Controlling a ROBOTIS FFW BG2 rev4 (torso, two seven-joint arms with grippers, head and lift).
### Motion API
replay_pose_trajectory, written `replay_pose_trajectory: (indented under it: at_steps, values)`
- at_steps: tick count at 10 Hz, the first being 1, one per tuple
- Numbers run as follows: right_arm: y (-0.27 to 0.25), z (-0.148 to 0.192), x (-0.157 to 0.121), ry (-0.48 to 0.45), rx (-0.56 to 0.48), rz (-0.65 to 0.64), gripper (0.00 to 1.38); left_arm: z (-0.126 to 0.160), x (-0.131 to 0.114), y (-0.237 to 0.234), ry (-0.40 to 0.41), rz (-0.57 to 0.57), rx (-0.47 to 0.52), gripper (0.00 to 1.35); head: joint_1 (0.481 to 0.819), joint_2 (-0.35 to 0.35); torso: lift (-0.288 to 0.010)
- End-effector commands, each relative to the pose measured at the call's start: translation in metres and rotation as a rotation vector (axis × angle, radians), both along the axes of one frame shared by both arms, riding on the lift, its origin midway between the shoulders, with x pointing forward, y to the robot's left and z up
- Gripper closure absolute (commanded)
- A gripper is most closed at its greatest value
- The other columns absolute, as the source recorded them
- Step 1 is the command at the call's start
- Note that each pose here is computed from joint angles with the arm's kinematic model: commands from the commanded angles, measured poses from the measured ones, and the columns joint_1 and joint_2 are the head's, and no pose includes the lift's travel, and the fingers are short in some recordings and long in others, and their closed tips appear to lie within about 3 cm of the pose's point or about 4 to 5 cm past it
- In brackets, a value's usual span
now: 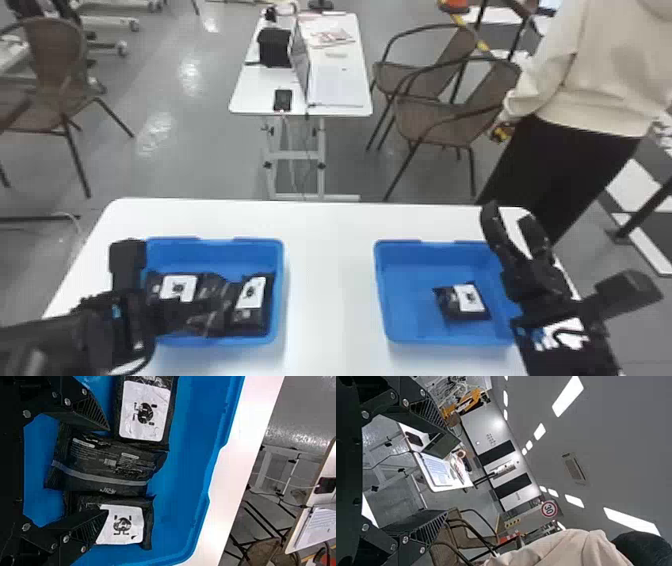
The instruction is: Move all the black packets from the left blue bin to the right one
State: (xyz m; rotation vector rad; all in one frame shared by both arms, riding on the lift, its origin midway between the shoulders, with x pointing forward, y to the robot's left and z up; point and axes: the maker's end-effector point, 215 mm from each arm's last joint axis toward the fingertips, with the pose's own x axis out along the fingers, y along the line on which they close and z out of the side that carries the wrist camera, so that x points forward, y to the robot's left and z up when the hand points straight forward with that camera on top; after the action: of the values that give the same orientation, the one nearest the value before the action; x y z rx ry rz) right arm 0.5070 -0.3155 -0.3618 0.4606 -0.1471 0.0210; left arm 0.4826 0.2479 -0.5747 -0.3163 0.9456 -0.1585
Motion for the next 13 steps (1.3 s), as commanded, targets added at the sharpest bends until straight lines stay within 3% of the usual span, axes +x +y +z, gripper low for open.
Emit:
replay_pose_trajectory:
  at_steps: [1, 4, 6, 9, 10, 12, 13]
  values:
    - [0.0, -0.002, 0.0, 0.001, 0.014, 0.0, 0.32, -0.007, -0.003, 0.0, 0.049, -0.018, 0.027, 0.32, 0.695, -0.075, 0.0]
    - [0.001, -0.002, 0.0, 0.001, 0.017, 0.002, 0.32, -0.013, -0.007, 0.014, 0.103, -0.016, 0.098, 0.33, 0.695, -0.07, 0.0]
    - [0.002, 0.0, 0.002, -0.005, 0.023, 0.006, 0.32, -0.023, -0.01, 0.019, 0.142, -0.02, 0.122, 0.51, 0.695, -0.06, 0.0]
    - [0.003, 0.001, 0.003, -0.011, 0.025, 0.012, 0.32, -0.041, -0.004, 0.013, 0.172, -0.022, 0.099, 0.57, 0.695, -0.053, 0.0]
    - [0.003, 0.0, 0.003, -0.009, 0.03, 0.013, 0.32, -0.041, 0.0, 0.016, 0.161, -0.036, 0.123, 0.67, 0.695, -0.056, 0.0]
    - [0.003, -0.002, 0.002, -0.007, 0.033, 0.012, 0.32, -0.035, 0.011, 0.024, 0.114, -0.06, 0.15, 1.23, 0.695, -0.054, 0.0]
    - [0.007, -0.004, 0.002, -0.003, 0.035, 0.02, 0.32, -0.027, 0.021, 0.025, 0.065, -0.091, 0.139, 1.22, 0.695, -0.05, 0.0]
